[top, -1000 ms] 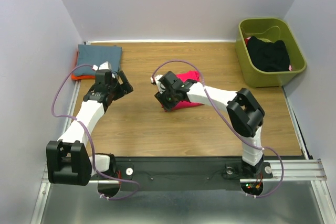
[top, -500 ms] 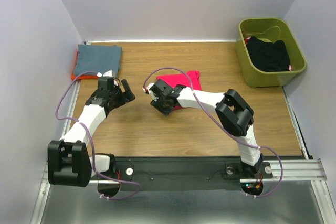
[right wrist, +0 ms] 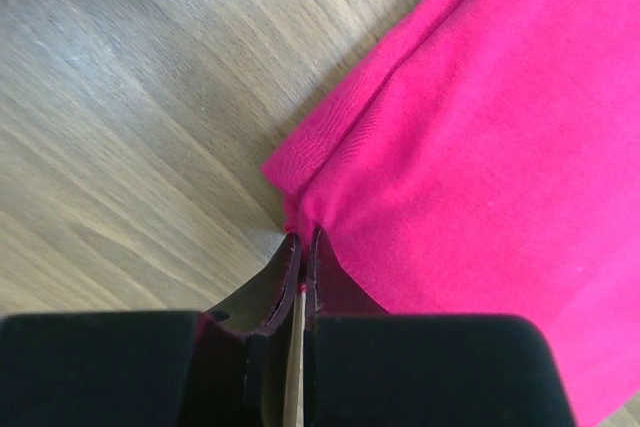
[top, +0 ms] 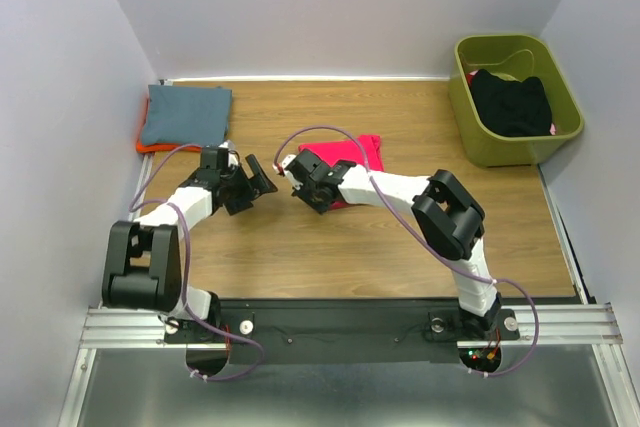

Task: Fold and stack the t-shirts
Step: Neatly place the folded tshirt to the corner

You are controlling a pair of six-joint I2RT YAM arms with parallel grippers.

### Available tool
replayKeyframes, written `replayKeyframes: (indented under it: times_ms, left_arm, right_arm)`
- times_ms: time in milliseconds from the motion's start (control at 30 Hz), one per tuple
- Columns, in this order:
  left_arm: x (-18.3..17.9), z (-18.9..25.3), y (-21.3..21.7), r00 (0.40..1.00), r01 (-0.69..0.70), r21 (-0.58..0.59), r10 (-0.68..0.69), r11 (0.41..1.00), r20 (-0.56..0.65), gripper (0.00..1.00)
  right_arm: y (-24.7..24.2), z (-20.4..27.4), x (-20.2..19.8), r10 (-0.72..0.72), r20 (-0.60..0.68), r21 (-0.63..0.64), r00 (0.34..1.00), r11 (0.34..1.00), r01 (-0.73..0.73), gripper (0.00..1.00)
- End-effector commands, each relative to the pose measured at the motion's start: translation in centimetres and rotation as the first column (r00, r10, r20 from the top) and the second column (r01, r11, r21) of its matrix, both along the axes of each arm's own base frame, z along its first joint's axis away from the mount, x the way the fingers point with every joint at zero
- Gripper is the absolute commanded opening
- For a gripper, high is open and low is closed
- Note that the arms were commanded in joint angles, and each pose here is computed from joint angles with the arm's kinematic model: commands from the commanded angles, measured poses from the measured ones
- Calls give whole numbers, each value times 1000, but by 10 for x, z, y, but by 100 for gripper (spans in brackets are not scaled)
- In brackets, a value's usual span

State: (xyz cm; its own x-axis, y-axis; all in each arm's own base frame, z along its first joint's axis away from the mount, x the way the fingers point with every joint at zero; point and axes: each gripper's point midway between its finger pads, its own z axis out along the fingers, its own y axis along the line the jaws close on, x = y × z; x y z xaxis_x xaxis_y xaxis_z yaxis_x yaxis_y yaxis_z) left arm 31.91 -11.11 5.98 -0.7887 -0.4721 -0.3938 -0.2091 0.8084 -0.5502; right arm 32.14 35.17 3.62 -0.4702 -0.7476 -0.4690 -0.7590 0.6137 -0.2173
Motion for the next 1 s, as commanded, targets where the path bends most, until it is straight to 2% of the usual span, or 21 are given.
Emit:
replayKeyframes:
  times_ms: [0,167,400,567,833,967]
  left_arm:
    - [21,18,-35,998,51,-148,-45,988,40,98]
    - [37,21,-66,995,100,-245,-93,964,40,98]
    - [49,24,-92,998,61,-376,-56,925,24,98]
    - [54,18,-111,998,63,-404,-68,913,3,98]
    - [69,3,-131,999,-2,-427,-13,904,-32,98]
    - [77,-5,-133,999,-41,-416,24,908,-47,95]
  right_arm:
    - [15,53,18,-24,77,150,997,989,13,1]
    - [12,68,19,-41,87,203,995,979,23,1]
    - [7,73,23,-66,88,239,994,970,43,1]
    - [11,76,21,-62,80,267,995,963,39,1]
    - [17,84,20,-58,76,315,995,949,31,1]
    - [20,93,21,-60,85,340,995,940,28,1]
